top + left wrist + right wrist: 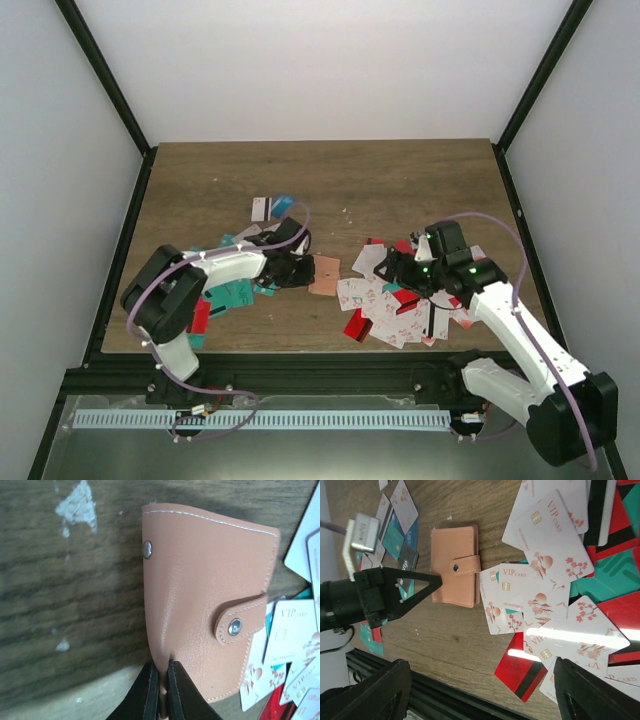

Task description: Put the credit cards into the card holder

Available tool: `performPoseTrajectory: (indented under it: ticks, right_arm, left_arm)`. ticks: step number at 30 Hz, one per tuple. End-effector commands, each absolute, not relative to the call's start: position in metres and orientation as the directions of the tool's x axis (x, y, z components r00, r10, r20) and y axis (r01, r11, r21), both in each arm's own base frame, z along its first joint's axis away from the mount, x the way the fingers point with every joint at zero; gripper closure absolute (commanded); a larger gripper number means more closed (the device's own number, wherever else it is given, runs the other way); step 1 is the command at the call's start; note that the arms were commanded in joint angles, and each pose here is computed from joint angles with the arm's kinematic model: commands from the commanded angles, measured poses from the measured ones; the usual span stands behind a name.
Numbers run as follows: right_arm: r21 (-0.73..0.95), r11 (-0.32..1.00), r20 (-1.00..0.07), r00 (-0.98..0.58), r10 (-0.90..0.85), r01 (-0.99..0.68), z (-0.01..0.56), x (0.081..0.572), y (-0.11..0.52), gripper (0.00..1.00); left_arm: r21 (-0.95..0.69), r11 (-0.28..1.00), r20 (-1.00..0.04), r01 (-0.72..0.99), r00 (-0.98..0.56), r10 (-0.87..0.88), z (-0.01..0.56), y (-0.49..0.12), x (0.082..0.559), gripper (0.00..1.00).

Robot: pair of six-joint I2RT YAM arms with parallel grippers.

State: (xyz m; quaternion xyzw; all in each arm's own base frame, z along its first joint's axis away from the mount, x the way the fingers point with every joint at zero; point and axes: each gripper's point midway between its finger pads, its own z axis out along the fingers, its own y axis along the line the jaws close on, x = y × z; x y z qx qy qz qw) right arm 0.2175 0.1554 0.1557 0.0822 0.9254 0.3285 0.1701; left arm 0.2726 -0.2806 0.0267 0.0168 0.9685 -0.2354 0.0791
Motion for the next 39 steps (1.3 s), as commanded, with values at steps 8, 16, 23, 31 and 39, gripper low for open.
performPoseTrajectory:
  ticks: [8, 16, 23, 31, 39]
  right_arm:
    - [0.609, 0.789, -0.258, -0.96, 0.108, -0.075, 0.149, 0.227, 0.225, 0.21]
    - [0.607, 0.785, -0.248, -0.968, 0.038, -0.124, 0.151, 0.24, 0.277, 0.28]
    - [0.619, 0.774, -0.232, -0.973, 0.015, -0.136, 0.146, 0.246, 0.293, 0.33]
    - [0.626, 0.764, -0.219, -0.975, -0.018, -0.155, 0.14, 0.245, 0.309, 0.36]
    - [0.59, 0.793, -0.228, -0.974, -0.014, -0.149, 0.133, 0.253, 0.307, 0.41]
  left_arm:
    - [-0.524, 0.849, -0.228, 0.07, -0.972, -0.061, 0.087, -0.272, 0.257, 0.96]
    - [-0.537, 0.835, -0.282, 0.121, -0.958, -0.043, 0.107, -0.267, 0.248, 0.96]
    - [-0.561, 0.813, -0.314, 0.152, -0.948, -0.04, 0.123, -0.265, 0.242, 0.96]
    - [-0.572, 0.791, -0.349, 0.217, -0.937, 0.004, 0.132, -0.27, 0.236, 0.96]
    - [-0.579, 0.778, -0.371, 0.245, -0.929, 0.017, 0.139, -0.274, 0.232, 0.96]
